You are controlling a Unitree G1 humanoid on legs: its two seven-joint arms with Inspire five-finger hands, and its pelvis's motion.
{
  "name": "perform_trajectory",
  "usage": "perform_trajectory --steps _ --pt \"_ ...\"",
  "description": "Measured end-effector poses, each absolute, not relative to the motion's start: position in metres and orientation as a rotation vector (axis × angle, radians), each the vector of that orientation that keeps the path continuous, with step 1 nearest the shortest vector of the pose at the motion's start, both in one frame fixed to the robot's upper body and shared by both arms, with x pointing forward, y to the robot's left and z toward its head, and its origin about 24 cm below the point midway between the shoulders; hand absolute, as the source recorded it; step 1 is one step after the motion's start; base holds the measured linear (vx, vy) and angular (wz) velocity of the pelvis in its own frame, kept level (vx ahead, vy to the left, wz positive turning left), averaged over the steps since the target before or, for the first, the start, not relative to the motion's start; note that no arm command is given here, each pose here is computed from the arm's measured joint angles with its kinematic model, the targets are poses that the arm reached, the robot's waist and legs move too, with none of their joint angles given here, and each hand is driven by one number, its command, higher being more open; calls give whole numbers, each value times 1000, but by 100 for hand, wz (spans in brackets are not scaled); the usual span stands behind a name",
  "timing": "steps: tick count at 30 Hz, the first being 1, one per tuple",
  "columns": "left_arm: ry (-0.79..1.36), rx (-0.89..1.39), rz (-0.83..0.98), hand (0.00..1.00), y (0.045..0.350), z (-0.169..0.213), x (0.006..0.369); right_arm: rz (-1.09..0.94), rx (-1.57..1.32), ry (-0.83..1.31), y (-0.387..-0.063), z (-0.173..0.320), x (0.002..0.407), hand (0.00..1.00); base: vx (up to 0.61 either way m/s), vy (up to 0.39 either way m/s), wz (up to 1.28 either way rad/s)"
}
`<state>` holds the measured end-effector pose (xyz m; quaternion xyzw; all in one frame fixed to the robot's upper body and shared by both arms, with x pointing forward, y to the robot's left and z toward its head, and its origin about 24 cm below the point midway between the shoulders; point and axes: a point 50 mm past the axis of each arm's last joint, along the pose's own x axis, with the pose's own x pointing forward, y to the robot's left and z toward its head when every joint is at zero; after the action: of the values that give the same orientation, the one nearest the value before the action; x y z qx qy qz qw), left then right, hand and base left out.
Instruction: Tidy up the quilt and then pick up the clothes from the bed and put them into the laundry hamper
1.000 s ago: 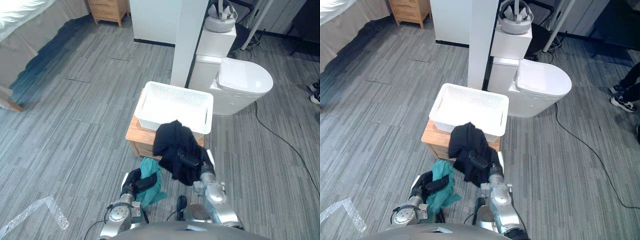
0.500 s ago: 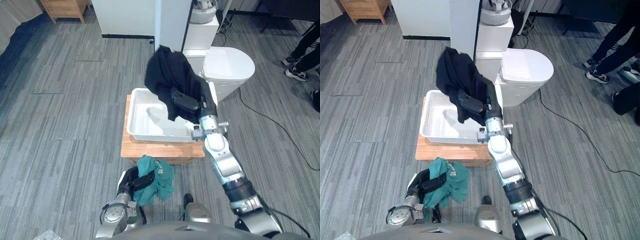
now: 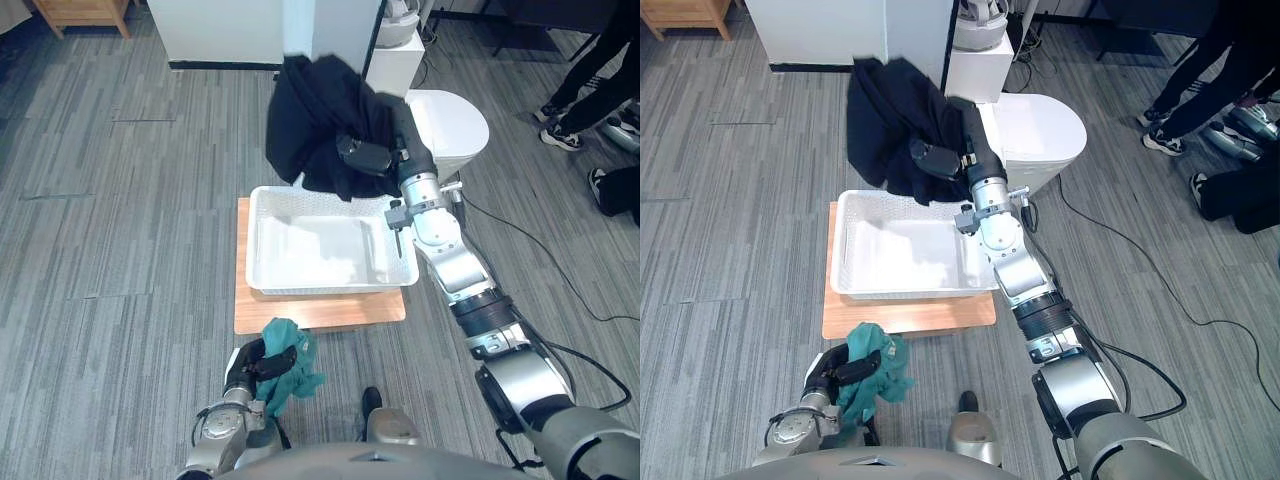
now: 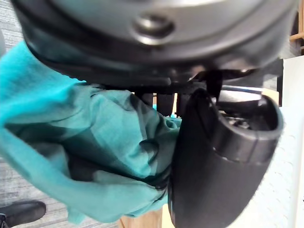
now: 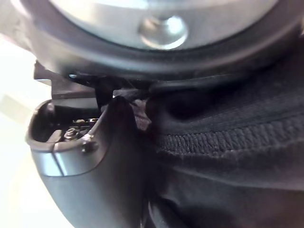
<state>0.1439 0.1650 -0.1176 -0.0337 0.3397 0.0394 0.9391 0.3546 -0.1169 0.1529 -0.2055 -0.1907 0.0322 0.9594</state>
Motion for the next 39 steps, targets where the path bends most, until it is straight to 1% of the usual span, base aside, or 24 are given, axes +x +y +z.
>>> perform_trajectory --steps 5,11,12,15,18,22,24,27,32,36,39 --pt "699 -105 90 0 158 -119 143 28 -456 -203 -132 115 361 0 20 -73 10" --pt "716 -131 108 0 154 -121 140 18 -419 -37 -135 65 343 0 35 -53 9" --pt "718 -131 109 0 154 -121 140 15 -411 -5 -136 54 337 100 58 -52 10" --pt "732 -151 125 0 149 -123 139 19 -425 52 -136 33 323 100 41 -75 -3" --pt "746 -123 145 0 160 -126 136 34 -430 91 -129 17 310 100 15 -146 13" --pt "752 -163 141 0 145 -127 137 35 -442 127 -133 7 302 100 -13 -125 -5" --pt "751 -163 132 0 143 -126 138 42 -447 131 -132 5 300 100 -69 -65 -1" --pt "742 -183 116 0 139 -124 138 47 -433 77 -127 15 299 100 -114 -22 -2" --pt "727 -225 129 0 141 -121 140 82 -411 -20 -110 35 299 100 -107 -25 -8" --pt "704 -259 133 0 139 -116 141 79 -399 -92 -110 51 300 100 -48 -21 -8" --pt "665 -296 130 0 137 -109 146 55 -397 -142 -117 64 301 100 -24 -14 -6"
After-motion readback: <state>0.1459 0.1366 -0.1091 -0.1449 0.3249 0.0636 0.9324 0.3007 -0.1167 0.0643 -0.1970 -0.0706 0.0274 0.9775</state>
